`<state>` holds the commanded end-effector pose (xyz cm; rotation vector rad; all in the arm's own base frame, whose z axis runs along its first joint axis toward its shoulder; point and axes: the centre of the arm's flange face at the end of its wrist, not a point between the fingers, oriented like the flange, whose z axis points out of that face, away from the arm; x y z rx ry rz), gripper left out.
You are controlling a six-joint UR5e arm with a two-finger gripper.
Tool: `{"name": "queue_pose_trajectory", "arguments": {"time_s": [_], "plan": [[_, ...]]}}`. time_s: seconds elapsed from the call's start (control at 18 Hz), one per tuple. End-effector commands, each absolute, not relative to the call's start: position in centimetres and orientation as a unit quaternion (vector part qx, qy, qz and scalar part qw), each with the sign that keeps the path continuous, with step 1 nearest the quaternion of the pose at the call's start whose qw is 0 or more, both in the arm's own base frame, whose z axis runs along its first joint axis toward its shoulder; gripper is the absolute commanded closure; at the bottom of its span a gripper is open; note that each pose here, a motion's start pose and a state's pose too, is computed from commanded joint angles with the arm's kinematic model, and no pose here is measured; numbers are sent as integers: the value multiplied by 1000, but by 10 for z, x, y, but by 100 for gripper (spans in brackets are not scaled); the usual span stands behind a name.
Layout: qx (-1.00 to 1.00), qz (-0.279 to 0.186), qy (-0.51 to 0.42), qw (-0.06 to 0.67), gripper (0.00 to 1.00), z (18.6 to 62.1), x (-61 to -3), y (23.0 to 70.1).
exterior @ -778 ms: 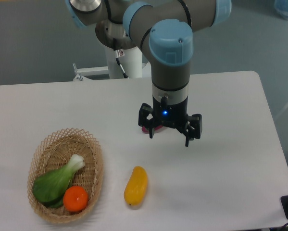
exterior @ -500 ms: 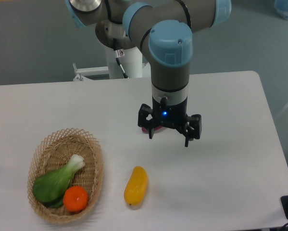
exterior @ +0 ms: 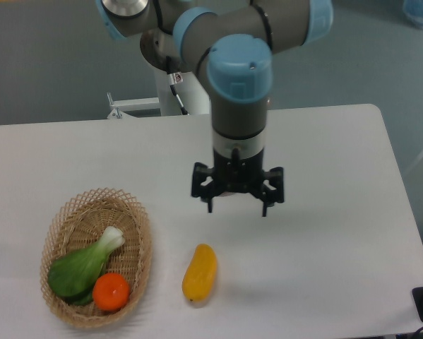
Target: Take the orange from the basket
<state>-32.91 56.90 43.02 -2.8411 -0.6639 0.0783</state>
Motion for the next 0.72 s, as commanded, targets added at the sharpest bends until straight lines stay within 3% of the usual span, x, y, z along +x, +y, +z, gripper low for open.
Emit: {"name": "queue_pose_trajectory", "arguments": {"time_s": [0.39,0.72], "plan": [[-936,-35,-340,82,0,386,-228,622],[-917,-48,-393,52,0,324,-176,668]]}}
